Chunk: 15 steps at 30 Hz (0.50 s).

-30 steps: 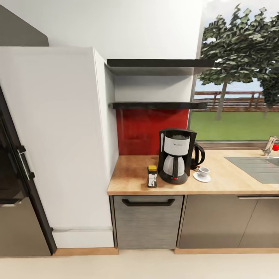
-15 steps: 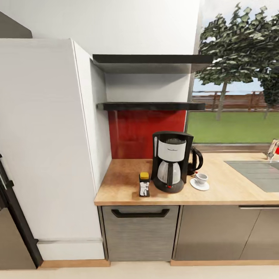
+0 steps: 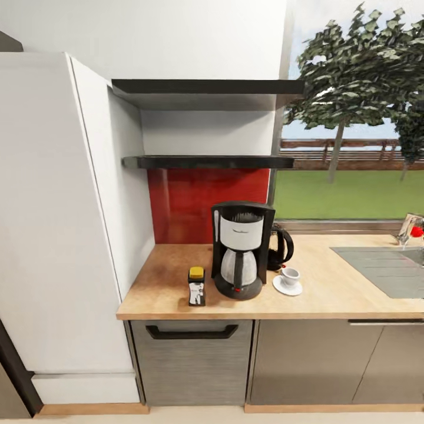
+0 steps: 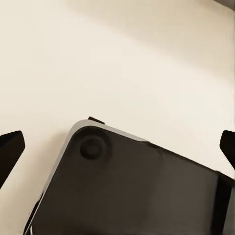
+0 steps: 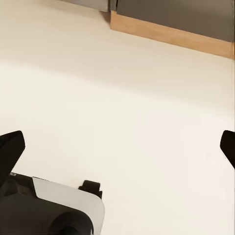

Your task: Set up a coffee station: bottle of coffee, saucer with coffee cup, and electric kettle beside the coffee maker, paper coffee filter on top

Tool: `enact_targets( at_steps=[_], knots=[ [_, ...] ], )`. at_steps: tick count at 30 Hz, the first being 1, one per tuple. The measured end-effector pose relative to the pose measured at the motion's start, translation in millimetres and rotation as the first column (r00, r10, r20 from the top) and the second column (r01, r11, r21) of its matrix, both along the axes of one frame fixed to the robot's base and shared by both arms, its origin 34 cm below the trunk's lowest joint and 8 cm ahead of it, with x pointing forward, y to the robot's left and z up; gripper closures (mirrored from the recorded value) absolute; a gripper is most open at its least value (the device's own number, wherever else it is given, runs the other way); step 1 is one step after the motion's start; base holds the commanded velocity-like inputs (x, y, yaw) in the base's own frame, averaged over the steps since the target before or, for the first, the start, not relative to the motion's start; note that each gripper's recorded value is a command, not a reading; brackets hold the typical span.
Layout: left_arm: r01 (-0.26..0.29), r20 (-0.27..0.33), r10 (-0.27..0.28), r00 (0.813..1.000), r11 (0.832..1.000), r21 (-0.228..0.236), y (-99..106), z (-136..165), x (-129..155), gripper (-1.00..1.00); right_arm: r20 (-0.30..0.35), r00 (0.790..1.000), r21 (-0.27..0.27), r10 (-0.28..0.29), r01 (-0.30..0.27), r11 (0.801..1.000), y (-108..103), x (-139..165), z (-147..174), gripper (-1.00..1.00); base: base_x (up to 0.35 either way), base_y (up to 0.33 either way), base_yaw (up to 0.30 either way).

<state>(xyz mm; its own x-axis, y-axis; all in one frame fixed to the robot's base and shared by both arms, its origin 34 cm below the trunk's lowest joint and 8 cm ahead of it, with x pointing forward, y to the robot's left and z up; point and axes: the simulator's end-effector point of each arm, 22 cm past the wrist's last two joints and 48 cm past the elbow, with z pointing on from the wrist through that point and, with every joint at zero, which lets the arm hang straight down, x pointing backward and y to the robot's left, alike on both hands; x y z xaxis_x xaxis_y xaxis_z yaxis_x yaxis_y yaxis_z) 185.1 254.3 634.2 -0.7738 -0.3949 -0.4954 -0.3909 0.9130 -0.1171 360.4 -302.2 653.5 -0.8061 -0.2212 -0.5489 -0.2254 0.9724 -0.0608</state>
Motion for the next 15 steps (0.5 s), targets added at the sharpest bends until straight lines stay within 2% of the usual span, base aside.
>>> enact_targets(
  at_steps=[15],
  knots=[
    [0.002, -0.008, -0.002, 1.0, 1.0, 0.0, -0.2, -0.9, -3.4, -1.0, 0.0, 1.0, 0.0, 0.0, 0.0, 1.0, -0.3, 0.0, 0.0, -1.0, 0.0, -0.318, 0.0]
  ],
)
